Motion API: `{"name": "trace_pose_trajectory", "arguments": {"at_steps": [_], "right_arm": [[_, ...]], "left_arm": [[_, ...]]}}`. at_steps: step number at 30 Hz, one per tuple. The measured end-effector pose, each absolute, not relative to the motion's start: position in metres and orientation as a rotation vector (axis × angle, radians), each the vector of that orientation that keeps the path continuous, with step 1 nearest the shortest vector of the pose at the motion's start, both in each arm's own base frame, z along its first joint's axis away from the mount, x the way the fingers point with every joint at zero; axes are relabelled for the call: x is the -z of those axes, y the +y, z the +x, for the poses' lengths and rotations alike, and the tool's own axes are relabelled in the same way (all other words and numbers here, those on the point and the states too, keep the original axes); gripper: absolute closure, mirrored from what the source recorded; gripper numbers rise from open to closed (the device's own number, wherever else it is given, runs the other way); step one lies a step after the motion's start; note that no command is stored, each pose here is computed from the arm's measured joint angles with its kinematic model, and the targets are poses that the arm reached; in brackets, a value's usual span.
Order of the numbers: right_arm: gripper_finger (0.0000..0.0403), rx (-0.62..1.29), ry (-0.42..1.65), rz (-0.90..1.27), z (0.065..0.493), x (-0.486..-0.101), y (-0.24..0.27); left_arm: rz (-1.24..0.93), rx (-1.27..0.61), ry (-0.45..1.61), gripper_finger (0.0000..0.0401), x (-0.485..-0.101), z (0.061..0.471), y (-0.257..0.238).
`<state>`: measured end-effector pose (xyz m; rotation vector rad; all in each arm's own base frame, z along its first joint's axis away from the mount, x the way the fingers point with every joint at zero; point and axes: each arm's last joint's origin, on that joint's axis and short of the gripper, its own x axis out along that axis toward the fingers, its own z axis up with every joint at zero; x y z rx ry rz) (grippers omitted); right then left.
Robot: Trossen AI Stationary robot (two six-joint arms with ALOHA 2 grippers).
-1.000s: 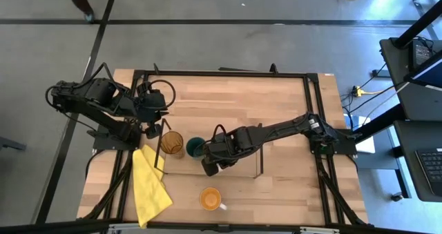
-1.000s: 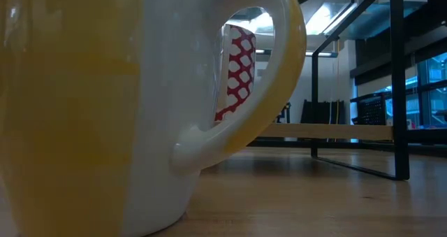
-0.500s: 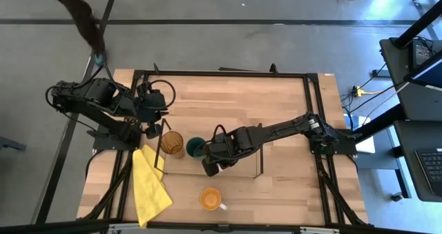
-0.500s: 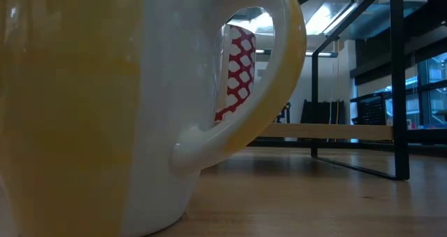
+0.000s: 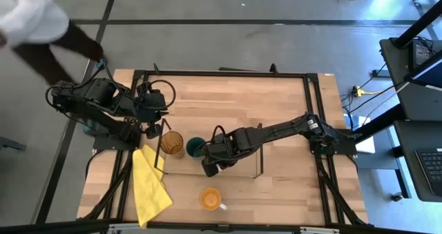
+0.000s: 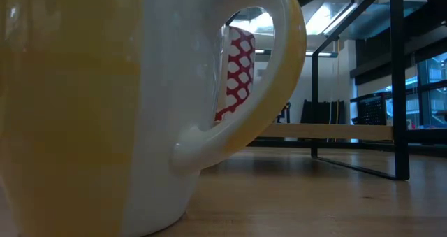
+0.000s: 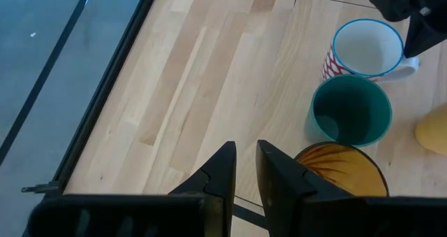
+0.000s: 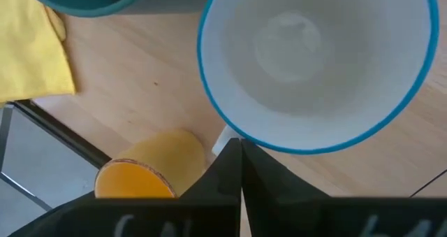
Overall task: Stack small to large cups/mugs on shelf
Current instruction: Put the red mug on the shelf, then put the yellow mug on the shelf
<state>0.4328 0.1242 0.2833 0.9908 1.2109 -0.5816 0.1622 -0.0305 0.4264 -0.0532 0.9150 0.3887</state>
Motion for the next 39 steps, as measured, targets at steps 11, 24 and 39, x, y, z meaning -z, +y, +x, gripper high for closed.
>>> {"name": "trace_pose_trajectory", "arguments": {"at_steps": [11,24,39], "right_arm": [[0.0398,0.592,1.199,0.985,0.434,-0.283,0.122],[0.0392,0.612,1.171,0.963,0.434,-0.283,0.120],[0.0345,0.525,1.095,0.925,0.434,-0.314,0.123]], "left_arm": [[-0.053,-0.389,0.915,0.0350,-0.426,0.162,-0.030],[-0.054,-0.389,0.915,0.0350,-0.426,0.162,-0.030],[-0.059,-0.387,0.903,0.0350,-0.427,0.163,-0.031]]}}
